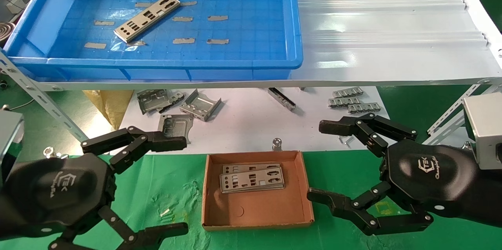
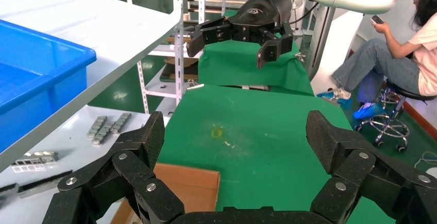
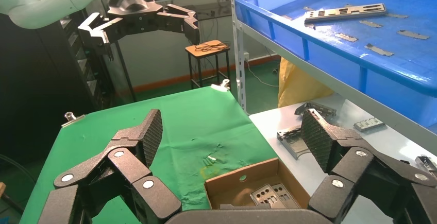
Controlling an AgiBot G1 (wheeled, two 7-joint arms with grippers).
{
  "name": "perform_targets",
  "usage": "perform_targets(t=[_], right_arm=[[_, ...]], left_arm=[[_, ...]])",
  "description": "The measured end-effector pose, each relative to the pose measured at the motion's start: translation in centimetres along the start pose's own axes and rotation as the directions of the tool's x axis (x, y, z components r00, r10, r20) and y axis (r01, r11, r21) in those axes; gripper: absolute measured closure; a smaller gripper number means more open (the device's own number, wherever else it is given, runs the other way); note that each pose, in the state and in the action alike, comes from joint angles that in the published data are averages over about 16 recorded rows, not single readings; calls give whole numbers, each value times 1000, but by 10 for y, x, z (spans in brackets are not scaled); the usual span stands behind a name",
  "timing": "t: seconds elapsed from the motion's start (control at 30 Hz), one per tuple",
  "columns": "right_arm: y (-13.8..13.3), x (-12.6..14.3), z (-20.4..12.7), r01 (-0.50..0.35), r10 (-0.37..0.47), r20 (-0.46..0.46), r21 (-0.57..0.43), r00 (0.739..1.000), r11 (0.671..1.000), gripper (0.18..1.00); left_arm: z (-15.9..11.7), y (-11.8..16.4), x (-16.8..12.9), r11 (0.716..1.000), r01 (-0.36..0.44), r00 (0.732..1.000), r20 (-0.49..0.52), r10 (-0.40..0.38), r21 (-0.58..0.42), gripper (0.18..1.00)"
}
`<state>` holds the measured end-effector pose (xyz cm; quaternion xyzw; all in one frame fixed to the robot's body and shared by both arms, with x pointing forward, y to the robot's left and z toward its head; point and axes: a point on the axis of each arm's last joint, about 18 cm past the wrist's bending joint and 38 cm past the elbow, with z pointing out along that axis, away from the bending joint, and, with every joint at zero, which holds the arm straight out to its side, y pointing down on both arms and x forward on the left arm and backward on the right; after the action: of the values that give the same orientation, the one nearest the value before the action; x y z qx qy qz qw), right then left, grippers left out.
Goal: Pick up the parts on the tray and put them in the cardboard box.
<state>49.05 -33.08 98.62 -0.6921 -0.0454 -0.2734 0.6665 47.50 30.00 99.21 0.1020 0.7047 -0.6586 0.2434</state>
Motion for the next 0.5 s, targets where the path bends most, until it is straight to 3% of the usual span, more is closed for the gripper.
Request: perform_targets(t=[0.5], right_arm=[[0,0,0,0,0,0,0,1000,1000,178]], left_arm=[[0,0,-1,1000,0,1000,1,0,-1,184]])
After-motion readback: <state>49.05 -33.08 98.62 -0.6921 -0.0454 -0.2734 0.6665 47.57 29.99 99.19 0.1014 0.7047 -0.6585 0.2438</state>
